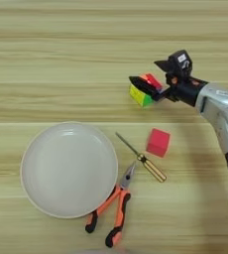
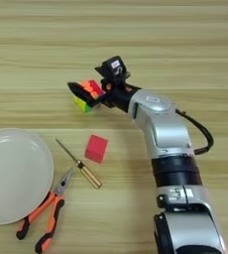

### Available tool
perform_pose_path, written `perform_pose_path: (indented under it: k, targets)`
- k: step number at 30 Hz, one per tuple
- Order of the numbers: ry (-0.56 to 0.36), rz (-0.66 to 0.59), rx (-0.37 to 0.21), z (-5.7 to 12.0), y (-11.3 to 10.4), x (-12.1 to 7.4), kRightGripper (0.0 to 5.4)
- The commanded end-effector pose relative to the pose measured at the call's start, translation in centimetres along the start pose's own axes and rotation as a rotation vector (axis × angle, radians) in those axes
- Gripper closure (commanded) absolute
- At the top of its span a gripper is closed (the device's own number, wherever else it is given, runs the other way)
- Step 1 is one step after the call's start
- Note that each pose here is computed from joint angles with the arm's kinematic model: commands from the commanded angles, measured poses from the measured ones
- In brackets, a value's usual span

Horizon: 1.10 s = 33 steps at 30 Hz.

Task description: Move the objects on the table

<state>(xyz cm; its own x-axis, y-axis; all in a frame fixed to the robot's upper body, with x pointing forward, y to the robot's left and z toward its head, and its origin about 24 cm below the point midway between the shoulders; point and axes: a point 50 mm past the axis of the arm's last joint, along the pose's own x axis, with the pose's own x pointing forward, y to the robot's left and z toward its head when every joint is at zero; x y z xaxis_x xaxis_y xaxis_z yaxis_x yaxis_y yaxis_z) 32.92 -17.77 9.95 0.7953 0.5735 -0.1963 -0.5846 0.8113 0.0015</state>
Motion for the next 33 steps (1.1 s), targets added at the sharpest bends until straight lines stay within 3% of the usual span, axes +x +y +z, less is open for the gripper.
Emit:
perform_pose_path:
  k: [1,8,21,33]
  targets:
    - [-0.082,-0.063,-0.090,2.9,-0.5,1.2,0.04]
    - [-0.027,-0.117,-0.124,1.6,-0.7,2.3,0.04]
    - [-0.013,-0.153,-0.118,0.7,-1.3,2.8,0.04]
    - [-0.020,-0.154,-0.131,0.5,-1.3,3.0,1.69]
